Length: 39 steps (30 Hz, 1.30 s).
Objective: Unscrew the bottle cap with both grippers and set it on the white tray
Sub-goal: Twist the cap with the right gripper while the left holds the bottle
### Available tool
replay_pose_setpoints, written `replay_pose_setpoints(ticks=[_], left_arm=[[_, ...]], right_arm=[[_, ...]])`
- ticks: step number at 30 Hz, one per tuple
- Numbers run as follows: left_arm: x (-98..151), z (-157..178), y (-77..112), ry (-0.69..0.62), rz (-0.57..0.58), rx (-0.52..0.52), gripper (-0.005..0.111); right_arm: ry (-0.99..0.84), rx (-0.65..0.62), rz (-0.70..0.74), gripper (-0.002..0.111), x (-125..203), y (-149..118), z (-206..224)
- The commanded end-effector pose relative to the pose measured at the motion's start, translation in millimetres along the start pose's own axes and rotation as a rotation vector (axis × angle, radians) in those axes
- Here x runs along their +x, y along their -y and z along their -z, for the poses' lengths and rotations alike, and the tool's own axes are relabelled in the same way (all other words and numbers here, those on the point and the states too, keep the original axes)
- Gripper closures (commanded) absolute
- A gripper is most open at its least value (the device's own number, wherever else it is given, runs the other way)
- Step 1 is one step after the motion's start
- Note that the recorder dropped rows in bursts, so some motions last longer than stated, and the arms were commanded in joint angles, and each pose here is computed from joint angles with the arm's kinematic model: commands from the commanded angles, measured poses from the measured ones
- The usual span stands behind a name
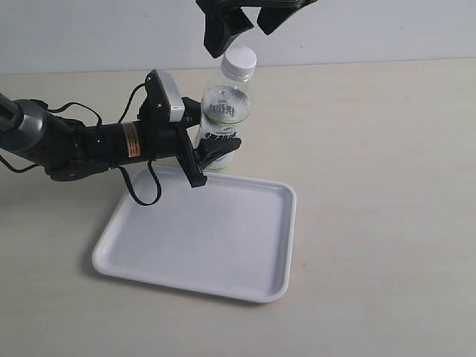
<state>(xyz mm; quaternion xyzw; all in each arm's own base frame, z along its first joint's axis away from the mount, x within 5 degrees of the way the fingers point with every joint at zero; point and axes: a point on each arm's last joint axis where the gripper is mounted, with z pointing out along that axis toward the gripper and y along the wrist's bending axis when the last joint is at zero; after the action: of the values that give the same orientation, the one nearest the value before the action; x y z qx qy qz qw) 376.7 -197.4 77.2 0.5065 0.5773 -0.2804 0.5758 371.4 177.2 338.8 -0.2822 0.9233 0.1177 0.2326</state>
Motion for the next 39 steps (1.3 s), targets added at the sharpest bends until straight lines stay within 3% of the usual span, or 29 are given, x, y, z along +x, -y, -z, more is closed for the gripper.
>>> replay_pose_setpoints(ticks=[1, 16, 23, 39], left_arm=[[-5, 0, -1.1, 0.035, 0.014, -0.017, 0.107], [-5, 0, -1.1, 0.035, 0.014, -0.017, 0.107], [-5, 0, -1.1, 0.035, 0.014, -0.017, 0.107], [-5, 0, -1.1, 0.035, 0.014, -0.017, 0.107]], right_arm=[[-0.05, 0.008, -0.012, 0.03, 4, 1, -2], [-0.04, 0.018, -0.018, 0.03, 1, 6, -23], [-0.033, 0.019, -0.016, 0.048, 0, 6, -24], [-0.038, 0.018, -0.002, 0.048, 0, 6, -26]])
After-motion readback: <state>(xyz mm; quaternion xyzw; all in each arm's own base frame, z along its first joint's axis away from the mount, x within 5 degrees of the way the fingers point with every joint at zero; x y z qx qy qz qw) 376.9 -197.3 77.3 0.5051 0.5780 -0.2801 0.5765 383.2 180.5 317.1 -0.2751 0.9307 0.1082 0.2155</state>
